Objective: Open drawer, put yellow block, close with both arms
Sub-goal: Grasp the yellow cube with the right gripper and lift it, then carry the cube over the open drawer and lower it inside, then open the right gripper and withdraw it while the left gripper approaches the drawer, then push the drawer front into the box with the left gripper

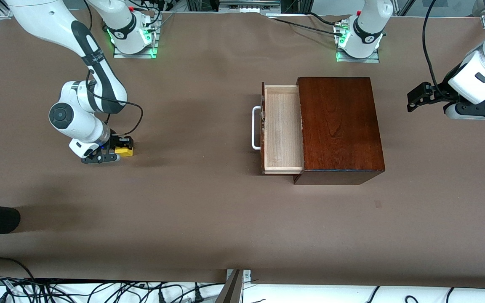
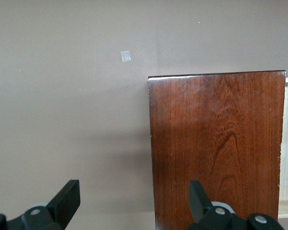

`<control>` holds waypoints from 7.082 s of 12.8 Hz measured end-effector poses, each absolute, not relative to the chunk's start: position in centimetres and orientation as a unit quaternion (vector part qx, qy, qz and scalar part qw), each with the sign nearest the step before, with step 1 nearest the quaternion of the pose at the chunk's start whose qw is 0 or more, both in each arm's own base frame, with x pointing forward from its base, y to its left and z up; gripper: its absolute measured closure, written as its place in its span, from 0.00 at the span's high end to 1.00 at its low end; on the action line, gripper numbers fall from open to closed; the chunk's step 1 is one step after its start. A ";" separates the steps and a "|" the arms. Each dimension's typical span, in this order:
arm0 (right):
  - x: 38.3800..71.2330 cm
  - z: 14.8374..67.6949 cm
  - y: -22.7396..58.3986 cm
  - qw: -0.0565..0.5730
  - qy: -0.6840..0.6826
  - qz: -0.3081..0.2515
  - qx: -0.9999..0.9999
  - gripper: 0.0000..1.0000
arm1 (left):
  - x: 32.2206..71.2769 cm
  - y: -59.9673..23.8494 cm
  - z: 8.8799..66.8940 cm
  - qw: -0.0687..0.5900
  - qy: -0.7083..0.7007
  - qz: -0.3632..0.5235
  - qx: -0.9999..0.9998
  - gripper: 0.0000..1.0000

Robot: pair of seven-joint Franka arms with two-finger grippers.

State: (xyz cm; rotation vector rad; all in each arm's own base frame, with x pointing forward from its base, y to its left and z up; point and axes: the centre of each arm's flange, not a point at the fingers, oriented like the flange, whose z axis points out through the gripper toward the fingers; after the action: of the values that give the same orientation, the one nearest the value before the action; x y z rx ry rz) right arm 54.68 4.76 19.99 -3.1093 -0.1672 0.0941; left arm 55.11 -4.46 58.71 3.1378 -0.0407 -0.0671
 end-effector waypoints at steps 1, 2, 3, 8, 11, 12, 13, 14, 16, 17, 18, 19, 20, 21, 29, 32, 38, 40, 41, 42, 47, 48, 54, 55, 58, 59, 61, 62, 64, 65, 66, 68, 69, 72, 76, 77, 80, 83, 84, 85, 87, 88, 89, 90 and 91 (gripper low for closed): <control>54.9 20.8 4.9 0.014 -0.066 0.027 -0.997 0.56 | 55.1 -4.5 58.7 0.001 -0.013 -0.021 1.000 1.00; 55.1 22.2 5.2 0.017 -0.082 0.030 -0.996 0.56 | 55.1 -4.5 58.7 0.001 -0.013 -0.021 1.000 1.00; 55.6 24.2 5.6 0.020 -0.102 0.033 -0.994 0.56 | 55.1 -4.5 58.7 0.001 -0.013 -0.021 1.000 1.00; 59.5 38.4 11.8 0.039 -0.193 0.043 -0.979 0.56 | 55.1 -4.5 58.7 0.001 -0.013 -0.022 1.000 1.00; 59.7 44.4 19.8 0.007 -0.281 0.024 -0.959 0.56 | 55.1 -4.5 58.7 0.001 -0.013 -0.022 1.000 1.00; 59.0 45.3 23.1 -0.019 -0.321 0.018 -0.947 0.56 | 55.1 -4.5 58.7 0.001 -0.014 -0.022 1.000 1.00; 58.1 46.0 26.9 -0.032 -0.356 0.012 -0.934 0.56 | 55.1 -4.6 58.7 0.001 -0.014 -0.022 1.000 1.00; 56.8 46.5 31.1 -0.035 -0.388 0.006 -0.921 0.56 | 55.1 -4.6 58.7 0.001 -0.014 -0.021 1.000 1.00; 53.6 46.6 39.6 -0.033 -0.450 -0.007 -0.892 0.56 | 55.1 -4.6 58.7 0.001 -0.014 -0.021 1.000 1.00; 52.0 46.4 43.5 -0.031 -0.476 -0.013 -0.879 0.56 | 55.1 -4.6 58.7 0.001 -0.014 -0.021 1.000 1.00; 50.7 46.1 47.1 -0.027 -0.498 -0.020 -0.866 0.56 | 55.1 -4.6 58.7 0.001 -0.014 -0.021 1.000 1.00; 49.7 45.9 50.1 -0.020 -0.514 -0.027 -0.857 0.56 | 55.1 -4.6 58.7 0.001 -0.014 -0.021 1.000 1.00; 48.7 45.5 52.9 -0.012 -0.529 -0.032 -0.848 0.56 | 55.1 -4.6 58.7 0.001 -0.014 -0.021 1.000 1.00; 47.7 44.9 55.4 -0.006 -0.542 -0.037 -0.839 0.56 | 55.1 -4.6 58.7 0.001 -0.014 -0.022 1.000 1.00; 42.2 39.7 64.1 -0.005 -0.642 -0.059 -0.764 0.56 | 55.1 -4.6 58.7 0.001 -0.014 -0.022 1.000 1.00; 42.4 37.1 64.3 -0.016 -0.666 -0.048 -0.744 0.56 | 55.1 -4.6 58.7 0.001 -0.014 -0.022 1.000 1.00; 42.5 33.2 64.5 -0.038 -0.695 -0.028 -0.717 0.56 | 55.1 -4.6 58.7 0.001 -0.014 -0.023 1.000 1.00; 42.5 32.0 64.5 -0.043 -0.698 -0.021 -0.714 0.56 | 55.1 -4.6 58.7 0.001 -0.014 -0.023 1.000 1.00; 42.5 31.9 64.5 -0.043 -0.699 -0.021 -0.713 0.56 | 55.1 -4.6 58.7 0.001 -0.014 -0.023 1.000 1.00; 42.5 31.9 64.5 -0.044 -0.700 -0.021 -0.713 0.56 | 55.1 -4.6 58.7 0.001 -0.014 -0.023 1.000 1.00; 42.7 31.8 64.4 -0.048 -0.700 -0.023 -0.712 0.72 | 55.1 -4.6 58.7 0.001 -0.015 -0.022 1.000 1.00; 42.9 31.8 64.3 -0.049 -0.699 -0.024 -0.713 0.83 | 55.1 -4.6 58.7 0.001 -0.015 -0.022 1.000 1.00; 47.8 40.7 60.6 -0.048 -0.663 -0.069 -0.744 1.00 | 55.1 -4.9 58.8 0.001 -0.018 -0.022 1.000 1.00; 48.8 43.3 59.4 -0.048 -0.652 -0.082 -0.752 1.00 | 55.0 -5.4 58.8 0.001 -0.023 -0.022 0.999 1.00; 53.6 50.9 52.4 -0.033 -0.591 -0.105 -0.799 1.00 | 54.2 -9.1 58.6 0.012 -0.053 -0.037 0.998 1.00; 56.0 52.9 48.9 -0.016 -0.564 -0.112 -0.818 1.00 | 53.6 -11.0 58.4 0.025 -0.068 -0.052 0.996 1.00; 60.2 56.1 41.6 0.000 -0.513 -0.122 -0.850 1.00 | 52.4 -15.4 57.9 0.039 -0.122 -0.070 0.989 1.00; 61.7 57.2 38.3 -0.002 -0.490 -0.120 -0.863 1.00 | 51.8 -18.1 57.4 0.041 -0.159 -0.076 0.983 1.00; 63.9 58.5 32.3 0.003 -0.442 -0.111 -0.890 1.00 | 51.0 -23.7 55.5 0.047 -0.241 -0.093 0.965 1.00; 64.9 59.1 29.0 0.019 -0.413 -0.106 -0.904 1.00 | 50.7 -26.6 54.3 0.054 -0.281 -0.104 0.953 1.00; 65.6 59.8 25.6 0.035 -0.380 -0.100 -0.919 1.00 | 50.3 -29.6 52.9 0.064 -0.314 -0.117 0.940 1.00; 65.1 61.8 20.1 0.047 -0.317 -0.091 -0.943 1.00 | 49.2 -35.8 50.0 0.086 -0.369 -0.143 0.914 1.00; 63.9 63.0 18.3 0.049 -0.296 -0.082 -0.950 1.00 | 48.5 -39.0 48.6 0.096 -0.393 -0.153 0.902 1.00; 61.0 64.2 13.7 0.053 -0.254 -0.049 -0.964 1.00 | 48.4 -45.8 45.6 0.134 -0.438 -0.124 0.880 1.00; 59.4 60.9 9.0 0.045 -0.218 -0.011 -0.975 1.00 | 52.0 -48.2 39.0 0.142 -0.580 -0.024 0.802 1.00; 58.7 60.3 8.6 0.044 -0.216 -0.016 -0.975 1.00 | 52.1 -49.2 36.6 0.128 -0.611 -0.011 0.781 1.00; 56.7 59.3 7.9 0.047 -0.177 -0.010 -0.983 1.00 | 50.2 -52.4 31.1 0.086 -0.668 -0.006 0.739 1.00; 56.3 58.6 7.3 0.043 -0.140 -0.002 -0.989 1.00 | 48.8 -53.2 29.1 0.043 -0.703 -0.024 0.709 1.00; 56.4 58.5 6.7 0.035 -0.134 -0.002 -0.990 1.00 | 48.6 -52.6 28.6 0.021 -0.712 -0.044 0.701 1.00; 56.5 58.5 6.1 0.026 -0.130 -0.002 -0.991 1.00 | 48.6 -51.9 28.1 -0.002 -0.717 -0.067 0.694 1.00; 56.5 58.5 5.7 0.011 -0.119 -0.001 -0.993 1.00 | 48.5 -51.3 28.0 -0.016 -0.716 -0.091 0.692 1.00; 56.5 58.5 5.6 0.008 -0.113 -0.001 -0.994 1.00 | 48.5 -51.2 28.2 -0.017 -0.714 -0.095 0.693 1.00; 56.5 58.5 5.6 0.008 -0.106 -0.001 -0.994 1.00 | 48.8 -50.7 28.3 -0.022 -0.711 -0.107 0.695 1.00; 56.5 58.5 5.4 0.008 -0.099 -0.001 -0.995 1.00 | 49.3 -49.5 28.1 -0.028 -0.705 -0.128 0.697 1.00; 56.5 58.5 5.2 0.008 -0.093 -0.001 -0.996 1.00 | 50.1 -47.7 27.9 -0.034 -0.697 -0.154 0.699 1.00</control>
State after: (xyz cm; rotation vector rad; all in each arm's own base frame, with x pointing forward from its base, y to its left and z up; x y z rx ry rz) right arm 56.54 5.24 58.52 -3.1118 -0.2903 -0.0025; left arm 50.07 -47.74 27.92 2.2459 -2.2395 -0.4931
